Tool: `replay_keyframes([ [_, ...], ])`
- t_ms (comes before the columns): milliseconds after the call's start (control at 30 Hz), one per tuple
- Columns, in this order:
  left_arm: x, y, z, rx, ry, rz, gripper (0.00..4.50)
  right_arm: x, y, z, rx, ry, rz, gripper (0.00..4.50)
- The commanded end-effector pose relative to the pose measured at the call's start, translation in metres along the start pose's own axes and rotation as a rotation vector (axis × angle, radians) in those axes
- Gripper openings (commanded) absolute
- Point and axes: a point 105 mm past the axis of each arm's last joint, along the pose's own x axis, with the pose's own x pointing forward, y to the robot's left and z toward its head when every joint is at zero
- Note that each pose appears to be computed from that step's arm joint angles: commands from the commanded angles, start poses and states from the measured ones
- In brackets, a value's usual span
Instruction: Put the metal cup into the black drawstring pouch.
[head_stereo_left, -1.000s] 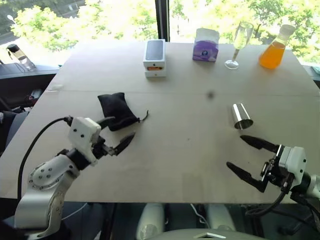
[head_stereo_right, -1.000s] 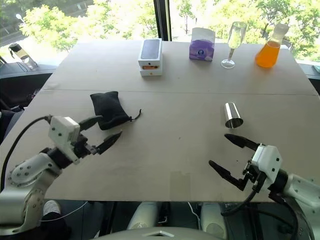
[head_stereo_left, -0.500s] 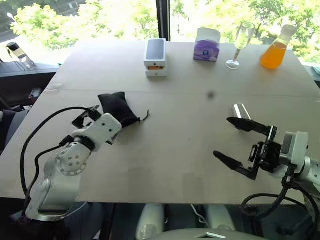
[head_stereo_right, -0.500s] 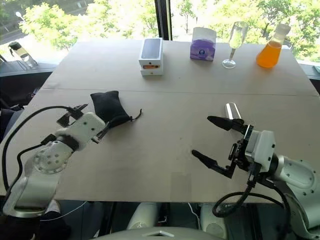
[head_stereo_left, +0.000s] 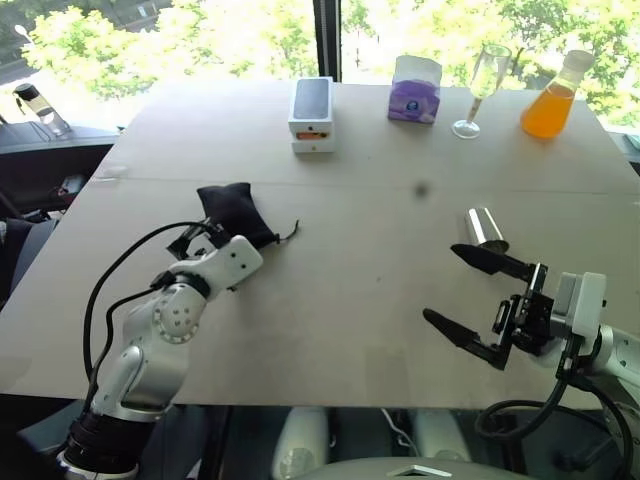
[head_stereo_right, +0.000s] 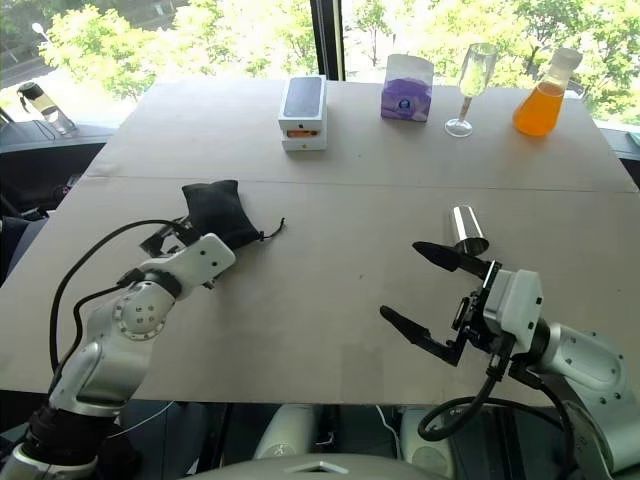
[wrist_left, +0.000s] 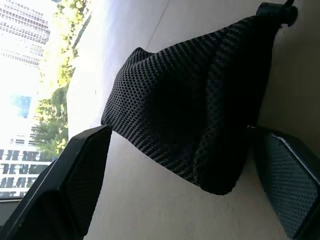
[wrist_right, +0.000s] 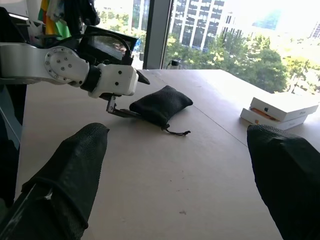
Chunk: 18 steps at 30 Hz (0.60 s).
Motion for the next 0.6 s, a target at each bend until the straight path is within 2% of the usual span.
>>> replay_keyframes([
  [33, -0.003, 0.008, 0.009, 0.027, -0.033, 0.038, 4.45, -0.001, 0.0, 0.007, -0.037, -0.023, -0.01, 4.5],
  [200, 0.001, 0.012, 0.004, 0.037, -0.015, 0.069, 4.45, 0.0, 0.003, 0.005, -0.035, -0.025, -0.013, 4.5],
  [600, 0.016, 0.016, 0.011, 0.106, -0.057, 0.096, 4.45, -0.002, 0.004, 0.001, -0.035, -0.014, -0.027, 4.5],
])
